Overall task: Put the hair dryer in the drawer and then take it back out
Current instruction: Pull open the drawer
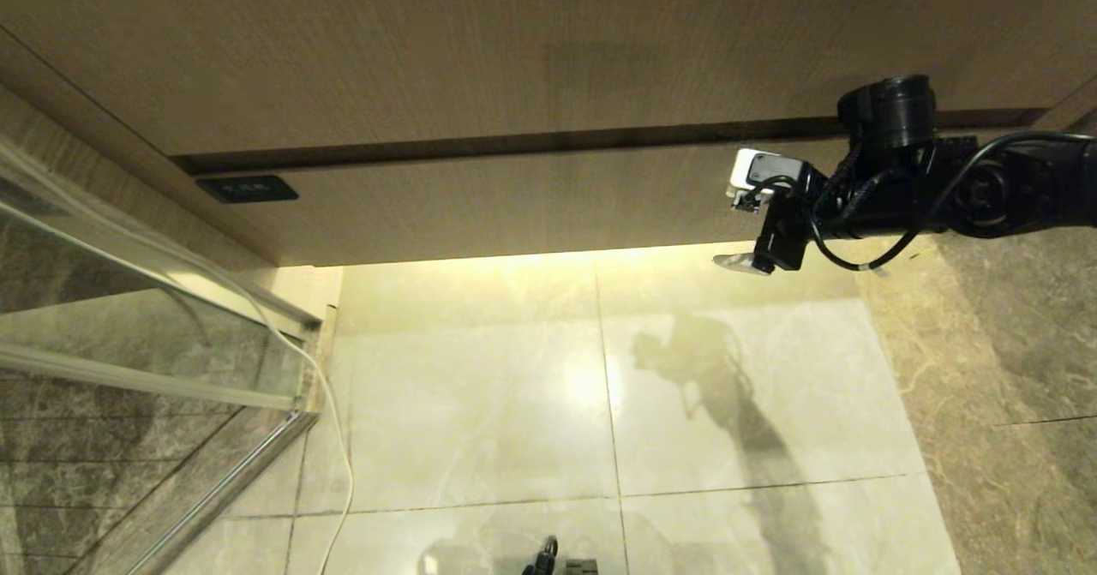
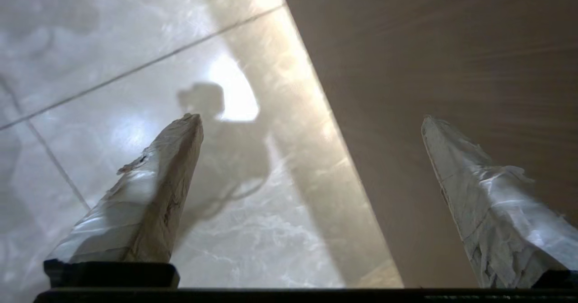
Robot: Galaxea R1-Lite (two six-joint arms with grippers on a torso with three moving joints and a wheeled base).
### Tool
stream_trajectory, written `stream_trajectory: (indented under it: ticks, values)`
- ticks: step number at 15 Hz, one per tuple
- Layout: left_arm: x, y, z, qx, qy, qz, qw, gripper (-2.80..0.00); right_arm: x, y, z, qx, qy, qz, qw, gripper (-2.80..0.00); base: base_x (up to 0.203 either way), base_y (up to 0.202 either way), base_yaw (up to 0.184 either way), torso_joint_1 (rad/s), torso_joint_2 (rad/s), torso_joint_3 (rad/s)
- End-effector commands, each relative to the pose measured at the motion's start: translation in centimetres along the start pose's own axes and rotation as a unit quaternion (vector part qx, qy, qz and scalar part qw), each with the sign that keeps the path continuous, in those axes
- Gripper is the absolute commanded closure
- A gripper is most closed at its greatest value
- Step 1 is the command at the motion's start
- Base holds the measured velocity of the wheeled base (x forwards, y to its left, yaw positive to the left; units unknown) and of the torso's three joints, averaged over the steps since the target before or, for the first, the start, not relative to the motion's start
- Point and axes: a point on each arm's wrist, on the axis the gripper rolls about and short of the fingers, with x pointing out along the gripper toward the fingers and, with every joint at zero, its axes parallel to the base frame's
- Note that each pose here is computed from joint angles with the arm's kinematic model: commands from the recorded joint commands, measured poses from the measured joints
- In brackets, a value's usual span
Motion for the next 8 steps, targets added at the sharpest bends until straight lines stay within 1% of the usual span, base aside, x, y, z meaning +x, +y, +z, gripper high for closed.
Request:
stream_trajectory:
  ticks: [1,3,5,8]
  values:
    - [0.0,0.0,0.0,0.000,0.000,0.000,1.0000,0.00,-0.9,-0.1,0.5,-0.006,-0.008,-0.010,1.000,-2.80,0.000,0.000,0.000,0.000,0.00,0.000]
    - [0.0,0.0,0.0,0.000,0.001,0.000,1.0000,0.00,-1.2,0.0,0.4,-0.004,-0.007,-0.008,1.000,-2.80,0.000,0.000,0.000,0.000,0.00,0.000]
    - [0.0,0.0,0.0,0.000,0.000,0.000,1.0000,0.00,-2.0,-0.3,0.8,-0.007,-0.014,-0.017,1.000,-2.80,0.000,0.000,0.000,0.000,0.00,0.000]
    - [0.0,0.0,0.0,0.000,0.000,-0.001,1.0000,0.00,-2.9,-0.2,0.8,-0.008,-0.019,-0.022,1.000,-2.80,0.000,0.000,0.000,0.000,0.00,0.000]
